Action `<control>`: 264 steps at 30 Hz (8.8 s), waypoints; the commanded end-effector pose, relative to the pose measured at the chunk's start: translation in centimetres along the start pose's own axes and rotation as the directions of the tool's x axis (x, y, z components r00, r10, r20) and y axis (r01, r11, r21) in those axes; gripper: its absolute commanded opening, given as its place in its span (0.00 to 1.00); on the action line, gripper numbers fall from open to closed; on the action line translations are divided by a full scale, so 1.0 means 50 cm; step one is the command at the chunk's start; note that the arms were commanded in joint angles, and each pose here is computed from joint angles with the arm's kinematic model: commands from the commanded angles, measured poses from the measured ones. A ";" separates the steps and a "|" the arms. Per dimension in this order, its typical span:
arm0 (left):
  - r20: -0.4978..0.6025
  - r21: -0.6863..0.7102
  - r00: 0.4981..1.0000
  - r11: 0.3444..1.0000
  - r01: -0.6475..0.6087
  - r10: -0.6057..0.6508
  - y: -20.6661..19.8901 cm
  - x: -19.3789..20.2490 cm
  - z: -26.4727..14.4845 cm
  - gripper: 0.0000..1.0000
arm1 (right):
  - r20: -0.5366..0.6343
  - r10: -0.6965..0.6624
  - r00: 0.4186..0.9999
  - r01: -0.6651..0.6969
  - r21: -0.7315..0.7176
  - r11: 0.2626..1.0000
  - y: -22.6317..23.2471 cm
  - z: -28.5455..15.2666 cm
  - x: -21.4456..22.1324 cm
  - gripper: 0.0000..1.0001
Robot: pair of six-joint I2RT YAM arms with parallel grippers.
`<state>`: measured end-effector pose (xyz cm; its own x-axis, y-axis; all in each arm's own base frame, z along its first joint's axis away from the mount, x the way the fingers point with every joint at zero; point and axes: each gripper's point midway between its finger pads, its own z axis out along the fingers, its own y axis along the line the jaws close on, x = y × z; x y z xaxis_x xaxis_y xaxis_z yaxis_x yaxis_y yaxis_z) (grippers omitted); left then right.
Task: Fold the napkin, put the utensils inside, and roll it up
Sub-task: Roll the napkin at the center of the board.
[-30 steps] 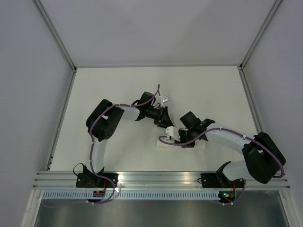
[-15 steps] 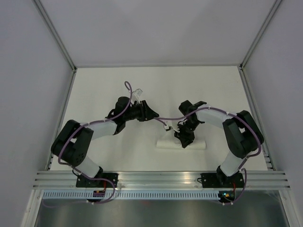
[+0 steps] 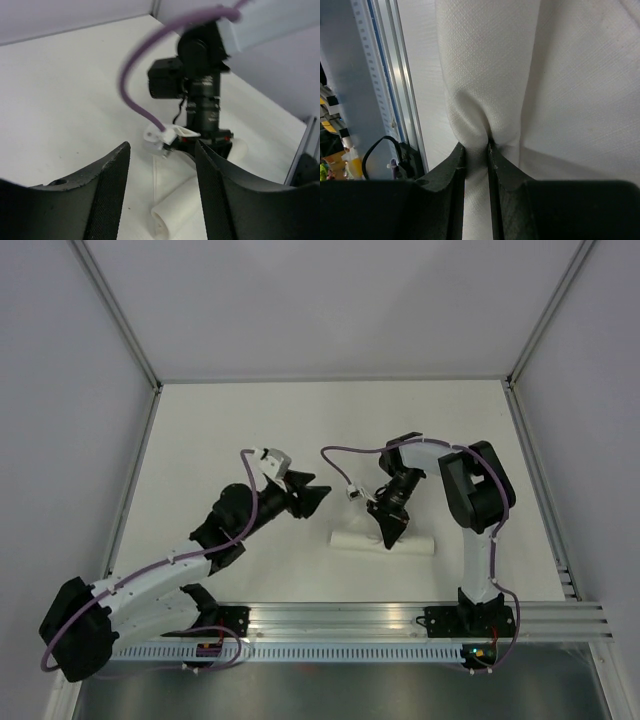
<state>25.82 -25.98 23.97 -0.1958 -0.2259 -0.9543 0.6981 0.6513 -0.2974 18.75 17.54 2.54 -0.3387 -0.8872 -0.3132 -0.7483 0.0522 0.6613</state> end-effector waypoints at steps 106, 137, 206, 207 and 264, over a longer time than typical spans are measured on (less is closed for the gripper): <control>-0.857 0.483 0.447 0.701 0.525 0.256 -0.196 0.513 0.110 0.40 | 0.454 -0.364 0.813 -0.119 0.741 0.660 0.087 -0.468 0.023 0.52; -0.908 0.375 0.376 0.753 0.540 0.183 -0.158 0.531 0.118 0.49 | -0.062 -0.340 0.938 0.289 0.682 0.672 0.009 -0.066 0.005 0.49; 0.008 -0.108 1.000 0.994 -0.028 0.030 0.088 0.008 0.035 0.58 | -0.029 -0.243 0.969 0.208 0.626 0.752 -0.037 -0.027 0.016 0.27; 0.079 -0.133 0.996 0.991 -0.021 0.031 0.088 -0.026 0.015 0.58 | -0.028 -0.240 0.970 0.204 0.625 0.754 -0.039 -0.028 0.016 0.27; -0.221 0.521 0.445 0.491 -0.699 0.868 -0.235 0.455 0.178 0.82 | 0.223 0.011 0.975 -0.080 0.304 0.949 -0.030 -0.101 -0.005 0.30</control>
<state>18.98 -43.89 5.33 0.3120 0.6356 -0.7061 0.8564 0.1336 0.4988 22.75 14.65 4.27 -0.4769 -0.7759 -0.4129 -0.8538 0.2974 0.4273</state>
